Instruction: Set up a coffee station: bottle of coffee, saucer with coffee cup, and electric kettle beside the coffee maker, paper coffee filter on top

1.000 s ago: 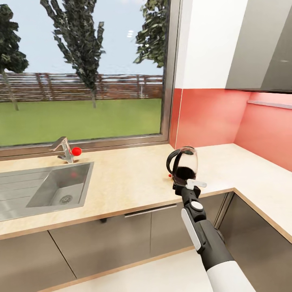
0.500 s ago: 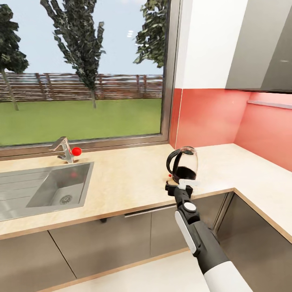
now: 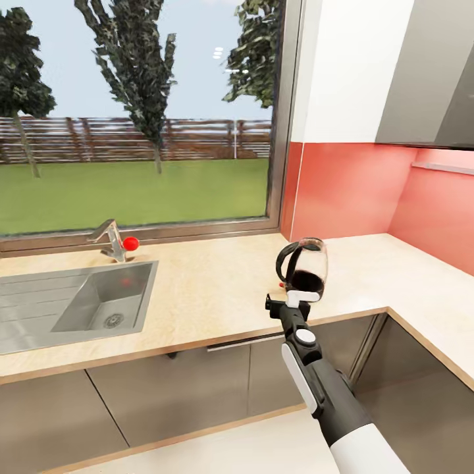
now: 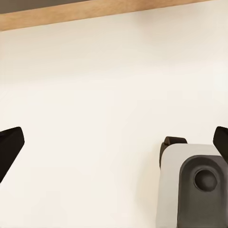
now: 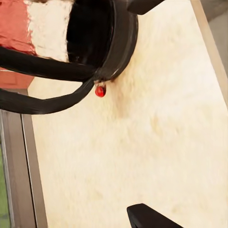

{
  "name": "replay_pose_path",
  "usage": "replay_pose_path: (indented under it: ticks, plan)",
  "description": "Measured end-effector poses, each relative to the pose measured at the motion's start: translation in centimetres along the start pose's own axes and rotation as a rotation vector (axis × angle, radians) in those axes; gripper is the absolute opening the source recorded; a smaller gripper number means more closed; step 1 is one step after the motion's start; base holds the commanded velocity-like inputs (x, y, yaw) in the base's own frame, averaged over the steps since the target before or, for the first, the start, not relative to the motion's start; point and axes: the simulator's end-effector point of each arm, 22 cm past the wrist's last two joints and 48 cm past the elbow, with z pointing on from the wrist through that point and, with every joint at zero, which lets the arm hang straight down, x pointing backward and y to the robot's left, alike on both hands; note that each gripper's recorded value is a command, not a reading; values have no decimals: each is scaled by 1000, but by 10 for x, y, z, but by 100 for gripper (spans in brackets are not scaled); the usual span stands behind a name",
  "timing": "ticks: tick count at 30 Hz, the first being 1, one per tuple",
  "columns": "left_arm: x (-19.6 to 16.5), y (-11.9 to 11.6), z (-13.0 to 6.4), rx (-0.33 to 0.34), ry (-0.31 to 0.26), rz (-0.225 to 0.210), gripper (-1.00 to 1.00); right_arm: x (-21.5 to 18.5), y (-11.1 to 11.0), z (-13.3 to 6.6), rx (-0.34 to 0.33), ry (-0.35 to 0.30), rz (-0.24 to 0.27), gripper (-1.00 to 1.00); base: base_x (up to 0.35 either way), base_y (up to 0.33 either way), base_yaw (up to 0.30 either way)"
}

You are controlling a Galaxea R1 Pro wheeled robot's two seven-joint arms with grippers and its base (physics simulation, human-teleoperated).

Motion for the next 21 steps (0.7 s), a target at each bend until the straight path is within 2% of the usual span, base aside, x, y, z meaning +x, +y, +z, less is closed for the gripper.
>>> replay_pose_path:
  ticks: [7, 10, 15, 21]
  plan:
    - [0, 2, 0, -9, 1, -2, 100, 0, -2, 0, 4, -1, -6, 100, 5, 0, 6]
    - [1, 7, 0, -32, 1, -3, 100, 0, -2, 0, 3, -2, -7, 100, 67, 0, 1]
    - [1, 16, -1, -82, 2, 1, 100, -1, -1, 0, 3, -2, -6, 100, 200, 0, 0]
    - [2, 16, -1, -91, 3, 1, 100, 0, -1, 0, 3, -1, -6, 100, 118, 0, 0]
